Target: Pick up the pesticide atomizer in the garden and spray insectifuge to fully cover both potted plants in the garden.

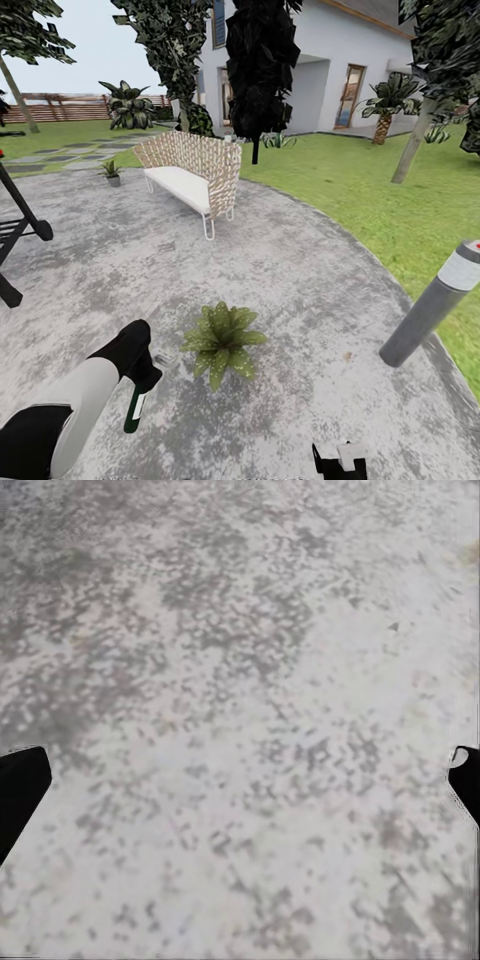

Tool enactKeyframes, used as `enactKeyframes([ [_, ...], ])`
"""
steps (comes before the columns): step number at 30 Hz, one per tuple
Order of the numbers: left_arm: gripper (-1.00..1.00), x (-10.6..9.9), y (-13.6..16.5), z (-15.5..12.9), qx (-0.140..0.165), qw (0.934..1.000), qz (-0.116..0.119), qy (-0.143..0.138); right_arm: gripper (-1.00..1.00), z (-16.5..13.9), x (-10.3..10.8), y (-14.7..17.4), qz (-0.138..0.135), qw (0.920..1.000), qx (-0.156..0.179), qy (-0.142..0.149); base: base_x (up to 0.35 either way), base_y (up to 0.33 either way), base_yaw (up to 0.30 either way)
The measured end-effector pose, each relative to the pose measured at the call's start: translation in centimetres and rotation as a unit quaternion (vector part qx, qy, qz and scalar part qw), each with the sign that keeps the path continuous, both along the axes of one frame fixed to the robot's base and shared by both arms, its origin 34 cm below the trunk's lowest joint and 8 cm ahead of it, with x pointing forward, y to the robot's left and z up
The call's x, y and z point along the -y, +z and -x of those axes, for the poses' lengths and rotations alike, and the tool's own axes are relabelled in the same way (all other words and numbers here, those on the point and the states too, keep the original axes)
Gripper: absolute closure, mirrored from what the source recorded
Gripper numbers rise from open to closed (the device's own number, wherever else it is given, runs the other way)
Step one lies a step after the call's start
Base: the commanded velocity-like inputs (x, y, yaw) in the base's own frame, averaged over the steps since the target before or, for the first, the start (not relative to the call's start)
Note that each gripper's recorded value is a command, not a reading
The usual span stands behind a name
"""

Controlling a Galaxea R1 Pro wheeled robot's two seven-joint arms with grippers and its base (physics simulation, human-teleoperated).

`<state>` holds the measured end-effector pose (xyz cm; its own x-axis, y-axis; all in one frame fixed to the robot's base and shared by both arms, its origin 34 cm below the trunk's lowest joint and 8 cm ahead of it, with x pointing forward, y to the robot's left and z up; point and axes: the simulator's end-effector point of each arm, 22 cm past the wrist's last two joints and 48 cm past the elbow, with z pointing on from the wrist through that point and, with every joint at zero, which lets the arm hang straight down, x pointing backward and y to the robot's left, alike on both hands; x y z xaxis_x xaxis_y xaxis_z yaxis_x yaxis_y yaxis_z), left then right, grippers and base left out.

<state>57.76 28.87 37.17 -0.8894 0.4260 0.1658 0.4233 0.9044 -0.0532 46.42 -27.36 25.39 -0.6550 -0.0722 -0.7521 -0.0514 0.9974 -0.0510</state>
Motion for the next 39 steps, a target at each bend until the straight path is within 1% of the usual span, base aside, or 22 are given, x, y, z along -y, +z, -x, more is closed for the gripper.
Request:
enactKeyframes([
  [7, 1.0, 0.0, 0.0, 0.0, 0.0, 1.0, 0.0, -0.001, -1.0, 0.0, 0.2, 0.0, 0.002, 1.0, 0.0, -0.001, -0.117, -0.255, 0.003],
  [10, 1.0, -0.5, -0.1, 0.1, 0.0, 1.0, -0.002, 0.002, -1.0, 0.1, 0.2, 0.0, 0.002, 1.0, 0.0, -0.001, -0.245, -0.177, 0.0],
  [13, 1.0, -2.4, -0.1, 0.3, 0.0, 0.9999, -0.011, 0.011, -1.0, 0.0, 0.2, 0.0, 0.002, 1.0, 0.0, -0.001, -0.284, -0.129, 0.0],
  [15, 1.0, -4.1, 0.0, 0.5, 0.0, 0.9996, -0.02, 0.02, -1.0, 0.1, 0.2, 0.0, 0.002, 1.0, 0.0, -0.001, -0.314, -0.041, 0.0],
  [16, 1.0, -5.3, 0.0, 0.6, 0.0, 0.9993, -0.025, 0.027, -1.0, 0.1, 0.2, 0.0, 0.002, 1.0, 0.0, -0.001, -0.324, -0.012, 0.0],
  [17, 1.0, -5.7, 0.0, 0.7, 0.001, 0.9992, -0.021, 0.033, -1.0, 0.1, 0.2, 0.0, 0.002, 1.0, 0.0, -0.001, -0.293, -0.006, 0.0],
  [18, 1.0, -5.5, -0.5, 1.1, 0.003, 0.9994, -0.011, 0.032, -1.0, 0.1, 0.2, 0.0, 0.002, 1.0, 0.0, -0.001, -0.211, -0.003, 0.0],
  [19, 1.0, -5.2, -1.3, 1.5, 0.009, 0.9997, 0.004, 0.024, -1.0, 0.1, 0.2, 0.0, 0.002, 1.0, -0.001, -0.001, -0.112, -0.002, 0.0],
  [20, 1.0, -4.8, -2.0, 1.9, 0.017, 0.9996, 0.019, 0.016, -1.0, 0.1, 0.3, 0.0, 0.002, 1.0, 0.0, -0.001, -0.046, -0.001, 0.0],
  [21, 1.0, -4.4, -2.8, 2.2, 0.028, 0.9988, 0.037, 0.014, -1.0, 0.1, 0.3, 0.0, 0.003, 1.0, -0.001, -0.001, -0.005, 0.0, 0.0],
  [22, 1.0, -4.6, -4.0, 2.1, 0.066, 0.9959, 0.058, 0.023, -1.0, 0.1, 0.4, 0.0, 0.003, 1.0, -0.001, -0.001, -0.003, 0.0, 0.0],
  [23, 1.0, -4.7, -4.2, 1.7, 0.083, 0.9943, 0.063, 0.025, -1.0, 0.1, 0.5, 0.0, 0.004, 1.0, 0.0, -0.001, 0.0, 0.0, 0.0],
  [24, 1.0, -4.0, -4.3, 0.6, 0.113, 0.9898, 0.08, 0.035, -1.0, 0.3, 0.3, -0.1, 0.002, 1.0, -0.003, -0.002, 0.0, 0.0, 0.0],
  [29, 1.0, -2.7, -4.3, 0.1, 0.121, 0.9879, 0.092, 0.03, -1.0, 0.6, 0.3, -0.3, 0.002, 1.0, -0.006, -0.003, 0.0, 0.0, 0.0],
  [30, 1.0, -2.1, -4.1, -0.5, 0.133, 0.9853, 0.104, 0.027, -1.0, 0.6, 0.3, -0.3, 0.002, 1.0, -0.006, -0.003, 0.0, 0.0, 0.0],
  [31, 1.0, -0.8, -3.7, -1.7, 0.162, 0.9772, 0.134, 0.03, -1.0, 0.6, 0.3, -0.2, 0.003, 1.0, -0.006, -0.004, 0.0, 0.0, 0.0],
  [32, 1.0, 0.2, -3.2, -2.9, 0.188, 0.9682, 0.161, 0.038, -1.0, 0.6, 0.3, -0.2, 0.002, 1.0, -0.006, -0.004, 0.0, 0.0, 0.0],
  [33, 1.0, 0.5, -3.0, -3.2, 0.196, 0.9653, 0.168, 0.04, -1.0, 0.6, 0.3, -0.3, 0.002, 1.0, -0.006, -0.003, 0.0, 0.0, 0.0],
  [34, 1.0, 0.9, -3.0, -3.4, 0.201, 0.9629, 0.176, 0.041, -1.0, 0.5, 0.3, -0.3, 0.002, 1.0, -0.006, -0.003, 0.0, 0.0, 0.0],
  [35, 1.0, 1.1, -3.0, -3.4, 0.202, 0.9621, 0.179, 0.041, -1.0, 0.5, 0.3, -0.3, 0.002, 1.0, -0.006, -0.002, 0.0, 0.0, 0.0],
  [37, 1.0, 2.3, -3.1, -3.4, 0.203, 0.9598, 0.19, 0.039, -1.0, 0.3, 0.1, -0.1, 0.003, 1.0, -0.002, 0.002, 0.0, 0.0, 0.0],
  [39, 1.0, 3.2, -3.1, -3.3, 0.202, 0.9587, 0.197, 0.035, -1.0, -0.1, -0.8, 0.1, 0.009, 0.9993, 0.001, 0.036, 0.0, 0.0, 0.0],
])
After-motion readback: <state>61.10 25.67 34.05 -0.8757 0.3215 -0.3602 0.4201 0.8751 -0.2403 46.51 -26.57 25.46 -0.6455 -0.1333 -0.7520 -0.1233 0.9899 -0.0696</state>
